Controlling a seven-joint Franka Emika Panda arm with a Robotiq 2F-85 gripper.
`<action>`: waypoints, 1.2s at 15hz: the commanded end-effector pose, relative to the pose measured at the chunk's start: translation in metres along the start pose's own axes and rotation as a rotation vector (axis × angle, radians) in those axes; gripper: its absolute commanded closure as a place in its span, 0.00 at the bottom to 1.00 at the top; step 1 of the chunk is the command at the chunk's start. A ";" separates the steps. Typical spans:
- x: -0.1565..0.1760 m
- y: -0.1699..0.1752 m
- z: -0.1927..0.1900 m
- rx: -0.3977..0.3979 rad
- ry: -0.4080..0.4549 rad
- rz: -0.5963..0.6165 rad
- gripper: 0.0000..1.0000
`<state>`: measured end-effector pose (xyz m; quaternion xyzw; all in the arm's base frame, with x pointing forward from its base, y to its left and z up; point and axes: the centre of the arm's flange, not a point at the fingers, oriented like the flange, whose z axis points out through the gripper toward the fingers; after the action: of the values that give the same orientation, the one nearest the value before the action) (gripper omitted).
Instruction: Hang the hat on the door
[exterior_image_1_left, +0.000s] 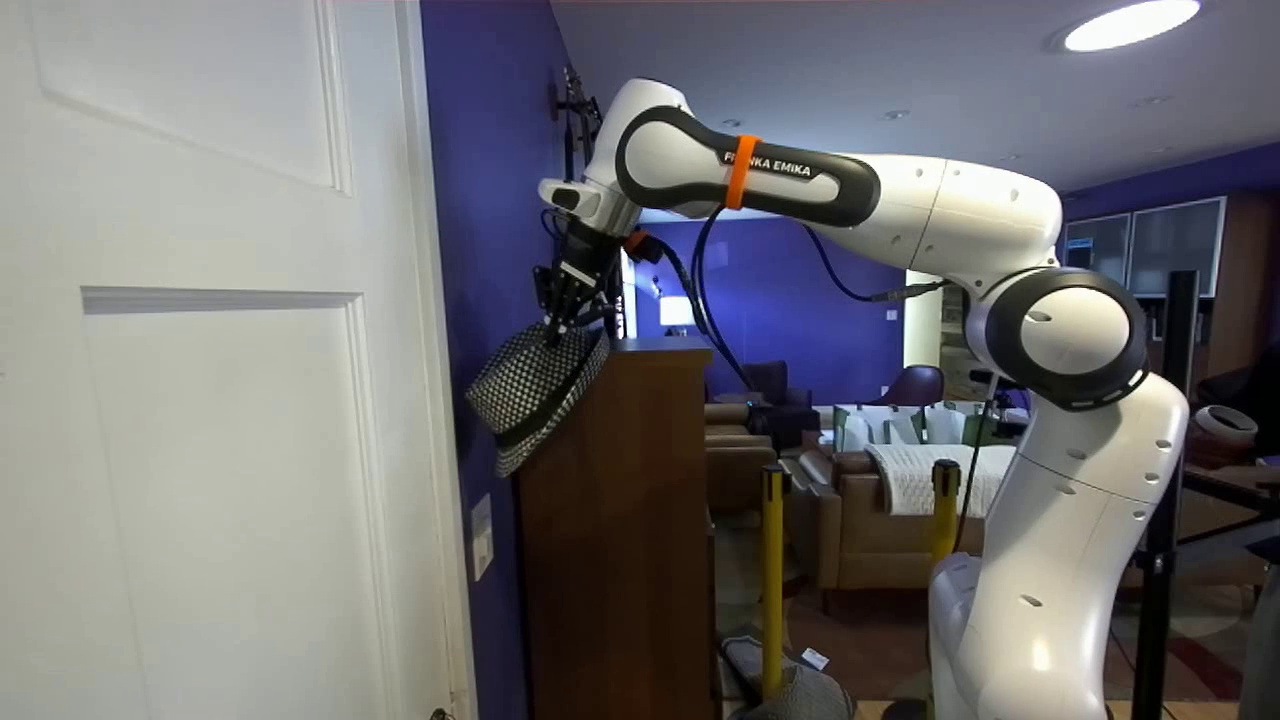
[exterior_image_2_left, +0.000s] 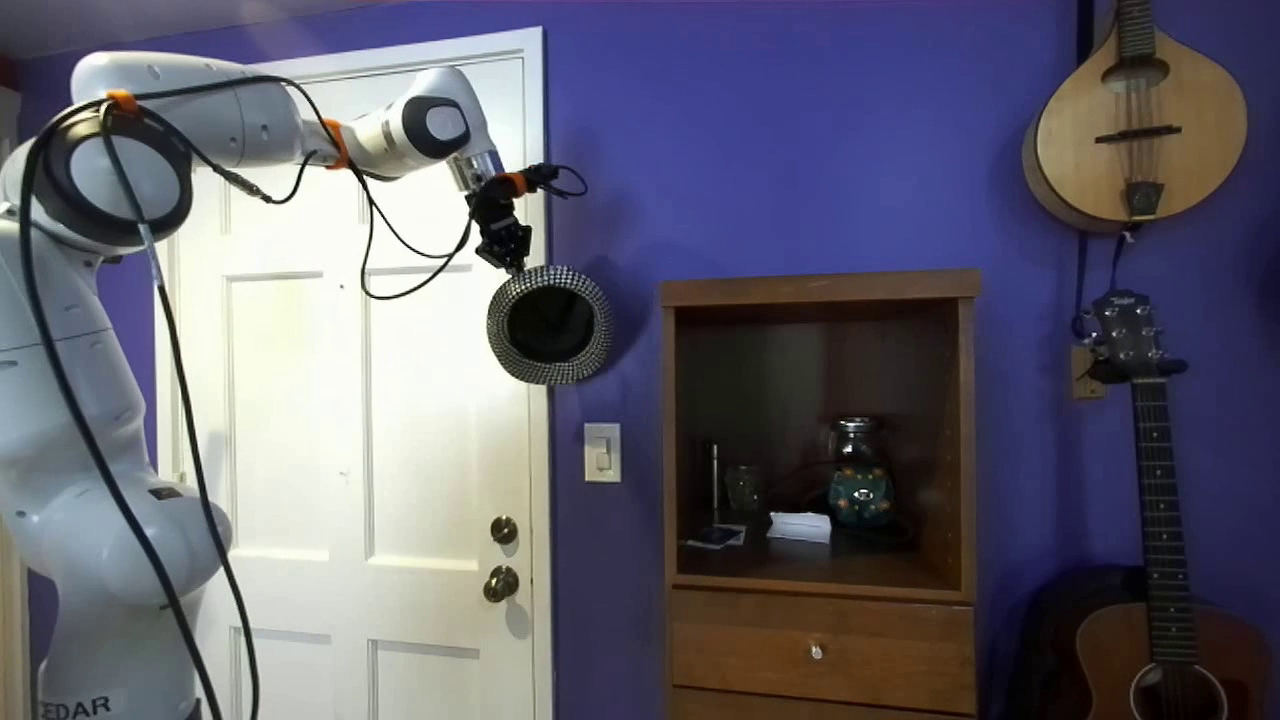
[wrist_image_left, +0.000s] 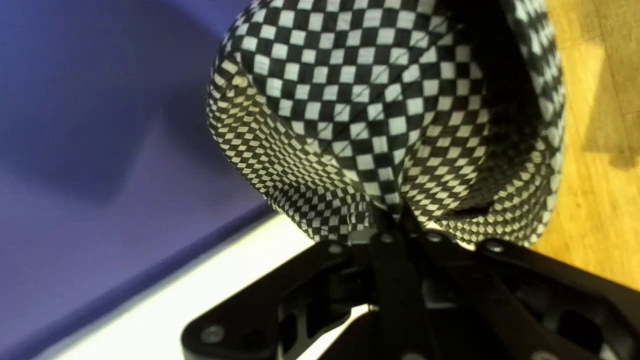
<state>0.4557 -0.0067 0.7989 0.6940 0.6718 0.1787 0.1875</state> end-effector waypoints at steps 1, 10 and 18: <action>0.032 -0.016 -0.018 0.022 0.102 -0.169 0.99; 0.072 -0.036 -0.023 0.110 0.240 -0.386 0.96; 0.091 -0.042 -0.006 0.195 0.338 -0.547 0.99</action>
<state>0.4175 0.0708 0.7922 0.5171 0.8342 0.1724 0.0837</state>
